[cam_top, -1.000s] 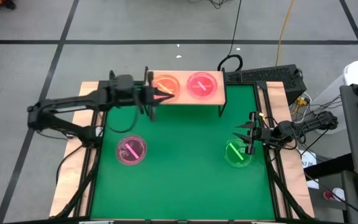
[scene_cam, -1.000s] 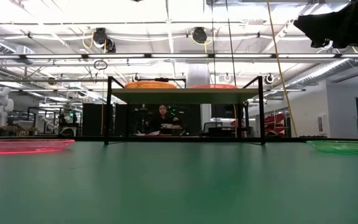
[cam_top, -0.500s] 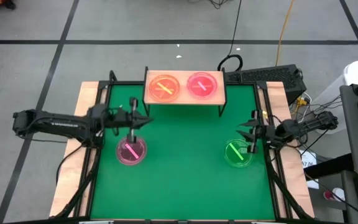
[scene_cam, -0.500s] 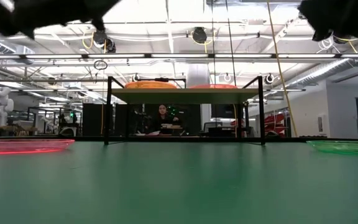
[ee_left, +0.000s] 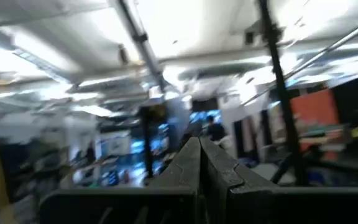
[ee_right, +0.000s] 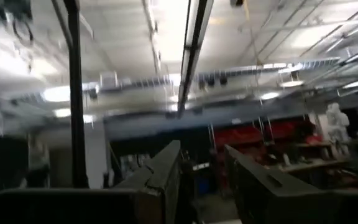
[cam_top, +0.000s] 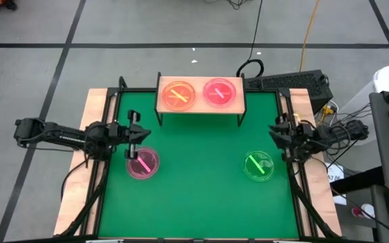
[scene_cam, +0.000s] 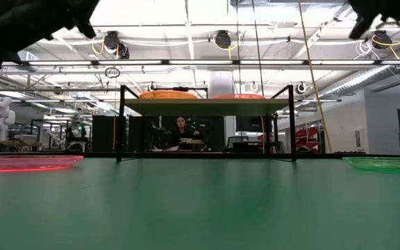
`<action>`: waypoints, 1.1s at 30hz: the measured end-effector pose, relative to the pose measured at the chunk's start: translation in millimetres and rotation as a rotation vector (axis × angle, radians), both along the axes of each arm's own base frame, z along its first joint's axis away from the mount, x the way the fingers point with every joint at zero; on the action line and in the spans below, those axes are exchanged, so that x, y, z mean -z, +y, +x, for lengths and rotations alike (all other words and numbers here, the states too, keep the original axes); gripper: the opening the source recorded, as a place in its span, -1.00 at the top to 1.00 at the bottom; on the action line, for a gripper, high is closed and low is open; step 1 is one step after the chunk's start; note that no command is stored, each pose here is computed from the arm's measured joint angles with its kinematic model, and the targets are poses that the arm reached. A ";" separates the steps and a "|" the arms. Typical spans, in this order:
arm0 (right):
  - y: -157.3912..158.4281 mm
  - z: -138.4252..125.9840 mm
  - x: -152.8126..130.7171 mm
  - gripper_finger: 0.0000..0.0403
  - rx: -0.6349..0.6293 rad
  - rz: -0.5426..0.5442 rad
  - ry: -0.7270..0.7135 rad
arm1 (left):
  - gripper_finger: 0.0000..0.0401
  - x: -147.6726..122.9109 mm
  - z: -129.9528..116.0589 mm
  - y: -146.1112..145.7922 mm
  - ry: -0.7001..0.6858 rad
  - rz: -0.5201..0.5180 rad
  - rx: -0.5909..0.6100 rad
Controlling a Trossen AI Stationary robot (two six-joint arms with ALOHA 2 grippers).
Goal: Place and stack plates onto a shelf
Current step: Stack the green plate on the pink plate on the shelf
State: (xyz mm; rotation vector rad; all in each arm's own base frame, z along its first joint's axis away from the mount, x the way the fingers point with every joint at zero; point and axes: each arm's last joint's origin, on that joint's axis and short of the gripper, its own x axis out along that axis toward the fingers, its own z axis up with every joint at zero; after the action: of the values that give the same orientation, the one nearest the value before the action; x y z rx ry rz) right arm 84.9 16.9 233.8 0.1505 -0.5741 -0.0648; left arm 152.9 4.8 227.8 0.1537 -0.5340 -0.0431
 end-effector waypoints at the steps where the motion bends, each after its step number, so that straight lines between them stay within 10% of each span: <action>1: 0.5 2.2 -7.3 0.46 0.011 -0.017 0.044 | 0.98 1.1 0.7 0.9 0.013 -0.013 -0.026; 10: 12.3 48.2 -47.9 0.46 0.112 -0.116 0.588 | 0.98 7.2 3.8 5.0 0.081 -0.070 -0.151; 22: 30.2 87.5 32.0 0.46 -0.004 0.165 1.238 | 0.98 10.7 5.5 5.1 0.120 -0.086 -0.144; 33: 36.5 80.0 83.0 0.46 -0.083 0.312 1.470 | 0.98 12.3 6.2 5.2 0.139 -0.067 -0.156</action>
State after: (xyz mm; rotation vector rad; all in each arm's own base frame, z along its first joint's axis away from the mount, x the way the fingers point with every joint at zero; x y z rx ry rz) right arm 164.9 53.4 150.8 0.3735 0.9161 -0.1602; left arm 159.2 9.9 215.4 0.1254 -0.3825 0.1155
